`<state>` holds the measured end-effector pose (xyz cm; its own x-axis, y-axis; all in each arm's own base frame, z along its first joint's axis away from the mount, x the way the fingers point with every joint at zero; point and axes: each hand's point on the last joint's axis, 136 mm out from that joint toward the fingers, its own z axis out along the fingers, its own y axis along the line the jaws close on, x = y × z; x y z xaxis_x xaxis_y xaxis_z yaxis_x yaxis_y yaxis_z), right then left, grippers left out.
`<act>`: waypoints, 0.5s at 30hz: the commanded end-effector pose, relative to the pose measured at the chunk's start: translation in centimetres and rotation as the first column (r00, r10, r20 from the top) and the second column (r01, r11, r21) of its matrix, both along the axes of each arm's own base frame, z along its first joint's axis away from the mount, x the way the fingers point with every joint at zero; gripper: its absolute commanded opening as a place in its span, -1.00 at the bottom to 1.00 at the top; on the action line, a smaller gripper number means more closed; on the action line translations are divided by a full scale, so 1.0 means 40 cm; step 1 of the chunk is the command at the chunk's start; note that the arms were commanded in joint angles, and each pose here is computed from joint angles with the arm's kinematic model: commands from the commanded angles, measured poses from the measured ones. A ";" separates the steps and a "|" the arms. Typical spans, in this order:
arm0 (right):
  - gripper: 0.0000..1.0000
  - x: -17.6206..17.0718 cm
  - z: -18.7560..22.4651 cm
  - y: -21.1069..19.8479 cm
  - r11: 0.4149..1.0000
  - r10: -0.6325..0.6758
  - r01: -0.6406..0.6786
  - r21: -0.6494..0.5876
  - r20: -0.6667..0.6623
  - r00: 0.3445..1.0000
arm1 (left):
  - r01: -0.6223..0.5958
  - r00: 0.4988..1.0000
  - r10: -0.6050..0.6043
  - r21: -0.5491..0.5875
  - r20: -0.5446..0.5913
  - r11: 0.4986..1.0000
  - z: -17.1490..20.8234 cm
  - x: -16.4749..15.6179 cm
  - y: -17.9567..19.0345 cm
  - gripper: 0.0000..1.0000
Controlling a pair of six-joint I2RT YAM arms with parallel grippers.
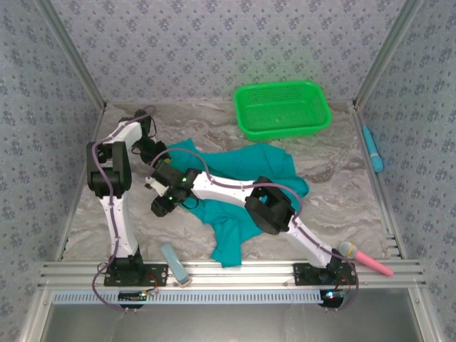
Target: Fold the inside-out t-shirt
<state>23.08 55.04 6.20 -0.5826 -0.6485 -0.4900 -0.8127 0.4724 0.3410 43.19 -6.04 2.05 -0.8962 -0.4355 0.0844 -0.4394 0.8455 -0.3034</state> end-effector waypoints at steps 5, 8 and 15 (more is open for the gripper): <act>-0.07 0.184 0.135 -0.192 0.983 -0.175 0.182 -0.030 0.158 0.972 | 0.020 0.951 -0.026 0.023 0.309 1.000 0.050 0.162 0.014 -0.32; -0.05 0.216 0.097 -0.222 0.983 -0.149 0.167 -0.074 0.202 0.968 | -0.003 0.955 -0.005 0.027 0.295 1.000 0.061 0.117 0.018 -0.27; -0.02 0.186 0.030 -0.154 0.994 0.016 0.013 -0.106 0.275 0.961 | -0.001 0.963 -0.010 0.042 0.268 0.999 0.014 0.090 0.020 -0.22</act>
<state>32.53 47.09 9.50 -0.5439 -0.6141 -0.5718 -0.7976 0.5902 0.1248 43.97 -6.30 2.66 -0.9044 -0.4236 -0.0505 -0.3753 0.8463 -0.3780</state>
